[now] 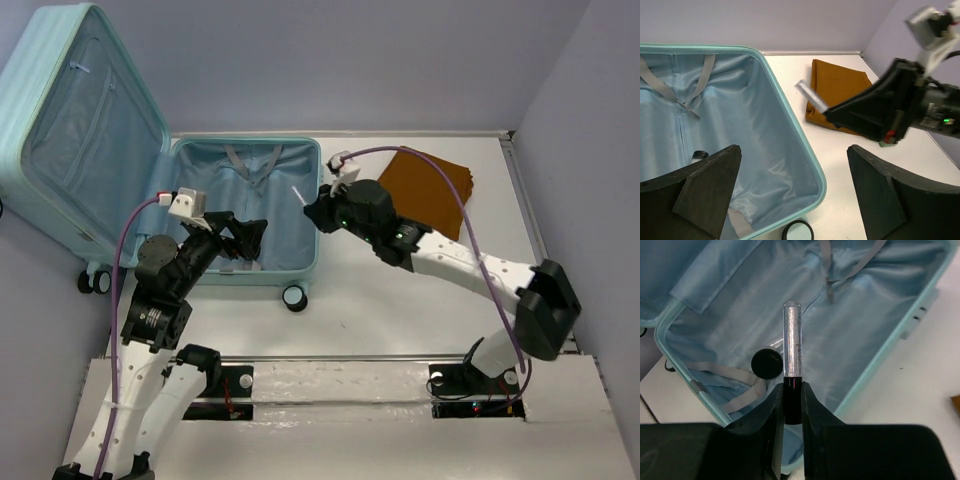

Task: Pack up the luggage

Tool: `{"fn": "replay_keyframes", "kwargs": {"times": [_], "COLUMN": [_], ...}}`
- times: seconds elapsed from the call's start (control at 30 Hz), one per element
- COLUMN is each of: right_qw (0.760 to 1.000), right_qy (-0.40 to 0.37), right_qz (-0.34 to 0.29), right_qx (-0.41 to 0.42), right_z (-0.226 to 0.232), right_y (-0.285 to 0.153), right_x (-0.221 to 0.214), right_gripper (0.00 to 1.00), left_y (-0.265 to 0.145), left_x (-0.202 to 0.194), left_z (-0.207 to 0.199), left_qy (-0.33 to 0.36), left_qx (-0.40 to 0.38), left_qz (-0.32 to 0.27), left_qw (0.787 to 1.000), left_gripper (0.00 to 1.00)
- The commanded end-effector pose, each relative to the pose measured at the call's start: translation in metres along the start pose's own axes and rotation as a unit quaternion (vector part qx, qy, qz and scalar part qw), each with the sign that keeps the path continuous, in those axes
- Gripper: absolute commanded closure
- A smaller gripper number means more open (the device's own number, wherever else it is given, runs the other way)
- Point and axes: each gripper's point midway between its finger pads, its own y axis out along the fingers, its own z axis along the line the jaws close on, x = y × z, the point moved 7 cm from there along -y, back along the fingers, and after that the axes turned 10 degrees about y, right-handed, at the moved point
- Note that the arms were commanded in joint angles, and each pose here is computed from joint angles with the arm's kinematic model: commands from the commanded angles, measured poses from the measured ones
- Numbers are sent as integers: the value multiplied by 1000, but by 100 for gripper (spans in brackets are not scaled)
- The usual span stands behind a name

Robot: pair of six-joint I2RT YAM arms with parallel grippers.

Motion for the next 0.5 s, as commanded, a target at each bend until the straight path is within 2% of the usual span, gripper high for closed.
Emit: {"fn": "replay_keyframes", "kwargs": {"times": [0.0, 0.03, 0.07, 0.1, 0.13, 0.23, 0.33, 0.43, 0.47], "right_qw": [995, 996, 997, 998, 999, 999, 990, 963, 941], "right_qy": [8, 9, 10, 11, 11, 31, 81, 126, 146], "right_qz": [46, 52, 48, 39, 16, -9, -43, -25, -3], "right_qx": [86, 72, 63, 56, 31, -7, -108, -238, -304], "right_z": [34, 30, 29, 29, 25, 2, -72, -137, -174], "right_y": [47, 56, 57, 56, 50, 31, -8, -59, -81], "right_x": [-3, -8, -5, -1, 9, 27, 40, 12, -15], "right_gripper": [71, 55, 20, 7, 0, 0, 1, 1, 2], "left_y": [-1, -1, -1, -1, -1, -3, -6, -10, -11], "left_x": [4, 4, 4, 4, 4, 5, 8, 10, 10], "left_z": [-2, -1, -1, -2, -2, -5, -8, -12, -15], "left_qy": [-1, -2, -1, -1, -2, -1, 1, 3, 4], "left_qx": [-6, -5, -5, -7, -9, -14, -21, -27, -34], "left_qz": [-20, -20, -20, -19, -19, -24, -31, -37, -38], "left_qw": [1000, 1000, 1000, 1000, 1000, 1000, 999, 999, 999], "left_gripper": [1, 1, 1, 1, 1, 1, 1, 1, 1]}}
